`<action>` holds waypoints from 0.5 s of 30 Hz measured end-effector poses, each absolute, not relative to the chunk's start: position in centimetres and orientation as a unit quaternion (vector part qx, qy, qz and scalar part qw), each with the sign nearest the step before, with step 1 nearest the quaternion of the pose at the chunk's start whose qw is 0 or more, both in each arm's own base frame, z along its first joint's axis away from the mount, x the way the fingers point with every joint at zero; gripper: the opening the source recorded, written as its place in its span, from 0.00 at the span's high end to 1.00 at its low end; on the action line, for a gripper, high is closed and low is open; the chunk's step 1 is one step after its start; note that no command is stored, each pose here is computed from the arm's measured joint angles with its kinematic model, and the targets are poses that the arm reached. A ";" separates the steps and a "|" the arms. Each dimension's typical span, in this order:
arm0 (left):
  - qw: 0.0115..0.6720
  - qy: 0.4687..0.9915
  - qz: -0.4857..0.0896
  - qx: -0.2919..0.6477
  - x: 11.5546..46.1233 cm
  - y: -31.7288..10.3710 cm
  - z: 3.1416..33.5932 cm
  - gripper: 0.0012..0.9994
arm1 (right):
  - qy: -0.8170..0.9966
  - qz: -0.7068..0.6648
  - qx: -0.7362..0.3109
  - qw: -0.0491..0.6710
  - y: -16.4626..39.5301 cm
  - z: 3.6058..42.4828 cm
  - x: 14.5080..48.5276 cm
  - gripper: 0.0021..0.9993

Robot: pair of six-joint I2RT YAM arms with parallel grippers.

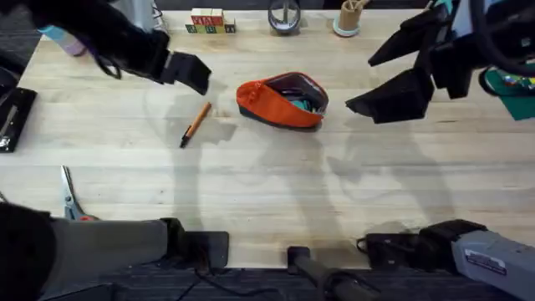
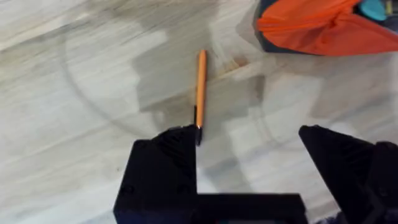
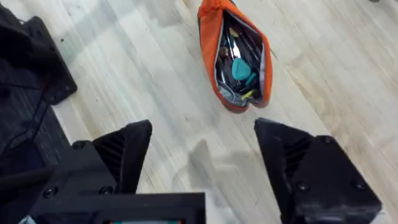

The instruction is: Unzip the bag, pick up the pens from the table one at a time and place them inside, then zip the bag closed.

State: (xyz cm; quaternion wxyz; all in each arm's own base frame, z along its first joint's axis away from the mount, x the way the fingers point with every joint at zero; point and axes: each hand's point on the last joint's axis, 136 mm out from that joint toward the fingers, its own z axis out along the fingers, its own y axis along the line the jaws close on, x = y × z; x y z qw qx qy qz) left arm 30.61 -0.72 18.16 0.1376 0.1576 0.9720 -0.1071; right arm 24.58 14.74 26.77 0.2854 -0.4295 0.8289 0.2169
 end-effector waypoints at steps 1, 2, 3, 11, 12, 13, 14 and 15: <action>0.137 0.972 -0.104 0.160 30.9 -0.8 17.6 0.00 | 0.829 0.217 -0.429 0.285 14.7 26.8 24.6 0.00; 0.136 0.972 -0.100 0.162 31.0 -1.0 16.9 0.00 | 0.829 0.217 -0.429 0.285 14.7 26.8 24.6 0.00; 0.136 0.972 -0.098 0.165 31.2 -1.1 16.3 0.00 | 0.829 0.217 -0.429 0.285 14.7 26.8 24.6 0.00; 0.142 0.975 -0.076 0.156 31.7 -0.6 11.2 0.00 | 0.829 0.217 -0.429 0.285 14.7 26.8 24.6 0.00; 0.143 0.975 -0.074 0.155 31.7 -0.6 10.7 0.00 | 0.829 0.217 -0.429 0.285 14.7 26.8 24.6 0.00; 0.143 0.975 -0.073 0.155 31.6 -0.6 10.2 0.00 | 0.829 0.217 -0.429 0.285 14.7 26.8 24.6 0.00; 0.144 0.975 -0.073 0.155 31.6 -0.5 9.8 0.00 | 0.829 0.217 -0.429 0.285 14.7 26.8 24.6 0.00; 0.142 0.975 -0.073 0.154 31.4 -0.6 9.4 0.00 | 0.829 0.217 -0.429 0.285 14.7 26.8 24.6 0.00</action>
